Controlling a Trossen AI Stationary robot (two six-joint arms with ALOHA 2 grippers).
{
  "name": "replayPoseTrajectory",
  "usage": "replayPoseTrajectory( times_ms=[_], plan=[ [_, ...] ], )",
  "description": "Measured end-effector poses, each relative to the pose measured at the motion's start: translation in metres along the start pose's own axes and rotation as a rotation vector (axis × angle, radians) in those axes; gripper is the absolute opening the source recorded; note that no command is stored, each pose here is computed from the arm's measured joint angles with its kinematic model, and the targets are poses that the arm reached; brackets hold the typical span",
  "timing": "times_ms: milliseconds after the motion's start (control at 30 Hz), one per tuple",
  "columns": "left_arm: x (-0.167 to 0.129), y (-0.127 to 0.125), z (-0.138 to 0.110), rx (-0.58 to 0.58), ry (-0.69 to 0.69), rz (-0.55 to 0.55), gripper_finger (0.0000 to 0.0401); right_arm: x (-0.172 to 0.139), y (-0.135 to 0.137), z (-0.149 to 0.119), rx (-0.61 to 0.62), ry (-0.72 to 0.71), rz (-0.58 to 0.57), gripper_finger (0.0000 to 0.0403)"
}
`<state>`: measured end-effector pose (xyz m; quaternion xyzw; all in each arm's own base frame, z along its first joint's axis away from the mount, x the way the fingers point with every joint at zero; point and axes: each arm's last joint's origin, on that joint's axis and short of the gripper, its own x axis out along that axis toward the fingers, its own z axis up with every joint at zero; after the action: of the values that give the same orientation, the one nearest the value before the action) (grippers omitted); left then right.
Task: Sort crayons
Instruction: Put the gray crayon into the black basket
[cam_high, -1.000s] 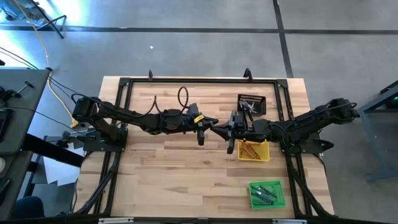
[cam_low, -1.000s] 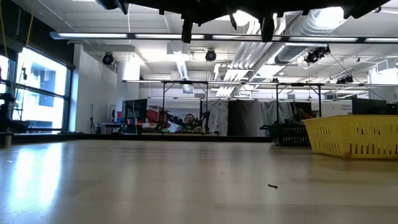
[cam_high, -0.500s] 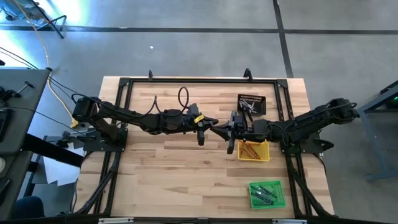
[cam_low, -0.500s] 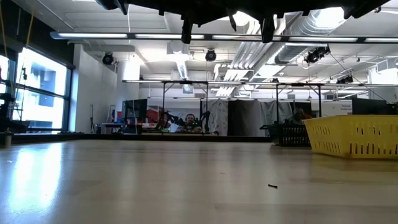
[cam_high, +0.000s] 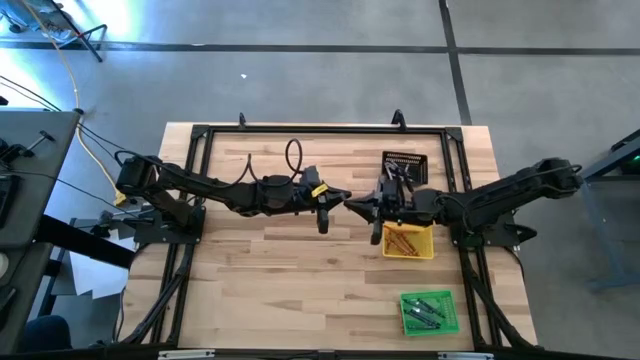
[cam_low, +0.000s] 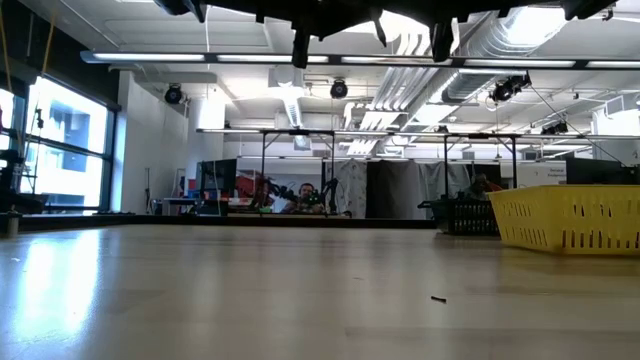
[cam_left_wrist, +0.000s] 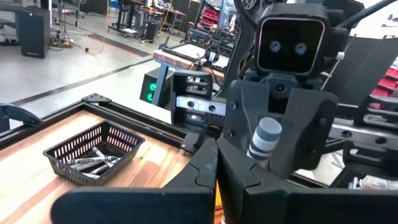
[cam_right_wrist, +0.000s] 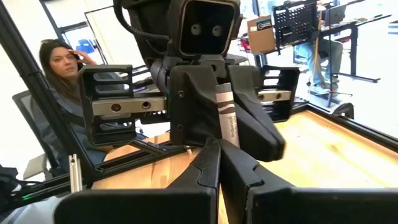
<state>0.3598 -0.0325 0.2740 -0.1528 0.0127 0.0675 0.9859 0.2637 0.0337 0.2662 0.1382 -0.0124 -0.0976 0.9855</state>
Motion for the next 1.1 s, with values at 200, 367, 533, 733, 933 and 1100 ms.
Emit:
replayPoseTrajectory(
  times_ms=[200, 367, 533, 733, 933, 1100],
  plan=[
    [-0.0001, -0.0002, 0.0007, 0.001, -0.007, -0.002, 0.0, -0.0028, -0.0007, 0.0024, -0.002, 0.004, -0.008, 0.0],
    [-0.0001, -0.0004, 0.0014, 0.0, -0.013, -0.004, 0.0, -0.0028, -0.0007, 0.0024, -0.002, 0.004, -0.008, 0.0],
    [0.0, -0.0004, 0.0013, 0.0, -0.013, -0.004, 0.0, -0.0028, -0.0008, 0.0023, -0.011, 0.005, -0.009, 0.0],
    [0.0, -0.0004, 0.0014, 0.0, -0.014, -0.004, 0.0, -0.0028, -0.0008, 0.0021, -0.015, 0.007, -0.009, 0.0],
    [0.0002, -0.0004, 0.0013, -0.001, -0.017, -0.004, 0.0, -0.0025, -0.0016, 0.0023, -0.015, 0.007, -0.012, 0.0],
    [0.0002, -0.0002, 0.0014, -0.001, -0.02, 0.003, 0.0, -0.0014, -0.0047, 0.0031, -0.012, 0.005, -0.021, 0.0]
  ],
)
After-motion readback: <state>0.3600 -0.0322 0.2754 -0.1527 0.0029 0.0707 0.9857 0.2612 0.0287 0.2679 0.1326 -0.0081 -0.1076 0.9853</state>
